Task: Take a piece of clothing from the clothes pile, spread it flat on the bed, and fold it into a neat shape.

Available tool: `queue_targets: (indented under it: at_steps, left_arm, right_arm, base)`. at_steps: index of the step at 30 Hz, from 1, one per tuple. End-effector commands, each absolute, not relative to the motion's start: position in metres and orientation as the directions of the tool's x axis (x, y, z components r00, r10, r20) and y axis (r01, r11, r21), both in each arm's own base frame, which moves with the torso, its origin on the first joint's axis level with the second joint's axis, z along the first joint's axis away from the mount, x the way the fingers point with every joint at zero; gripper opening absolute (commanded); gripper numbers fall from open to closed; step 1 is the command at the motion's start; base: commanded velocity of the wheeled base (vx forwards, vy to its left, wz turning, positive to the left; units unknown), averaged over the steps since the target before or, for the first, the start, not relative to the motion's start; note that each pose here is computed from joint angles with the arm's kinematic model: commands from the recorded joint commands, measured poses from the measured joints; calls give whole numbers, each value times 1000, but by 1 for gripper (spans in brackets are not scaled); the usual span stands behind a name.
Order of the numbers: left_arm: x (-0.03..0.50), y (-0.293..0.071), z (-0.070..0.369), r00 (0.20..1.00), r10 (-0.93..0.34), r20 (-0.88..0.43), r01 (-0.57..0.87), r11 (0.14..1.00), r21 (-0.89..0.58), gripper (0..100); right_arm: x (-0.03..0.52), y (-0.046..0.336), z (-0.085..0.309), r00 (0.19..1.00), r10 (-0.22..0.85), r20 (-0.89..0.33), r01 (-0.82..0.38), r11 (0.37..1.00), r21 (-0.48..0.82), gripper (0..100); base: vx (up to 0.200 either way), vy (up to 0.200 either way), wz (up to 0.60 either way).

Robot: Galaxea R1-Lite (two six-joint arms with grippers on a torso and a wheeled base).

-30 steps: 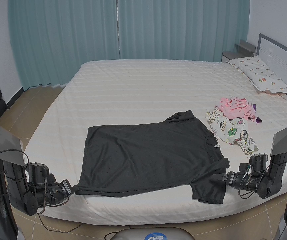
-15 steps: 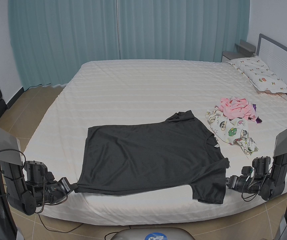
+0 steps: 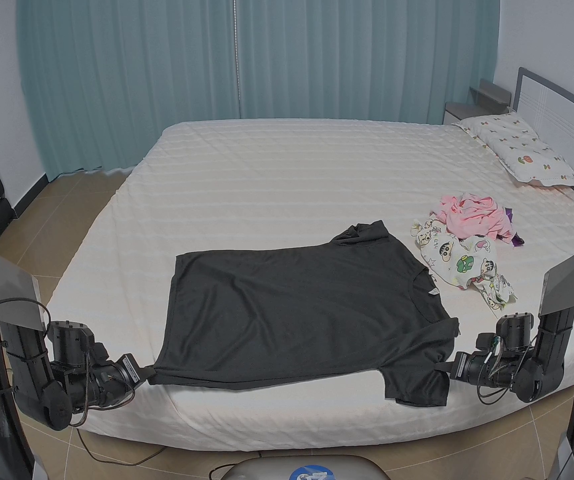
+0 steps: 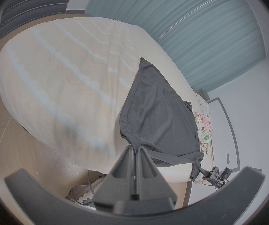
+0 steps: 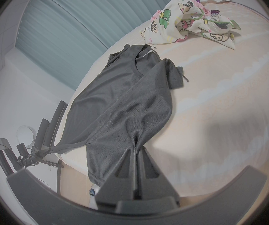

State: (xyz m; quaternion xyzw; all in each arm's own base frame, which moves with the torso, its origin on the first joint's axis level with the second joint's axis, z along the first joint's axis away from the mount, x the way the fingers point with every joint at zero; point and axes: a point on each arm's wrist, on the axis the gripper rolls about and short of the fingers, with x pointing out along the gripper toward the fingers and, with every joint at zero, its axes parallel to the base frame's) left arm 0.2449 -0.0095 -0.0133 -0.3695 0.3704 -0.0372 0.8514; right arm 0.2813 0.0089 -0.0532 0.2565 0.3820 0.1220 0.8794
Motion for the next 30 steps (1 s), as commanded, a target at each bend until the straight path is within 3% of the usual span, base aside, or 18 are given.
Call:
queue_targets:
  at_steps: [1,11,30]
  left_arm:
    - [245,-9,-10,731,-337,-593,-204,722,-661,0]
    - [239,-7,1,752,-323,-575,-185,733,-654,0]
    - [220,4,-7,724,-233,-650,-162,858,-488,0]
  right_arm:
    - [269,0,-40,686,412,-600,-8,829,560,0]
    - [234,-19,-22,680,423,-599,-1,817,576,0]
    - [190,-19,-4,613,461,-641,-46,831,554,0]
  base:
    - [0,0,0]
    - [0,0,0]
    - [0,0,0]
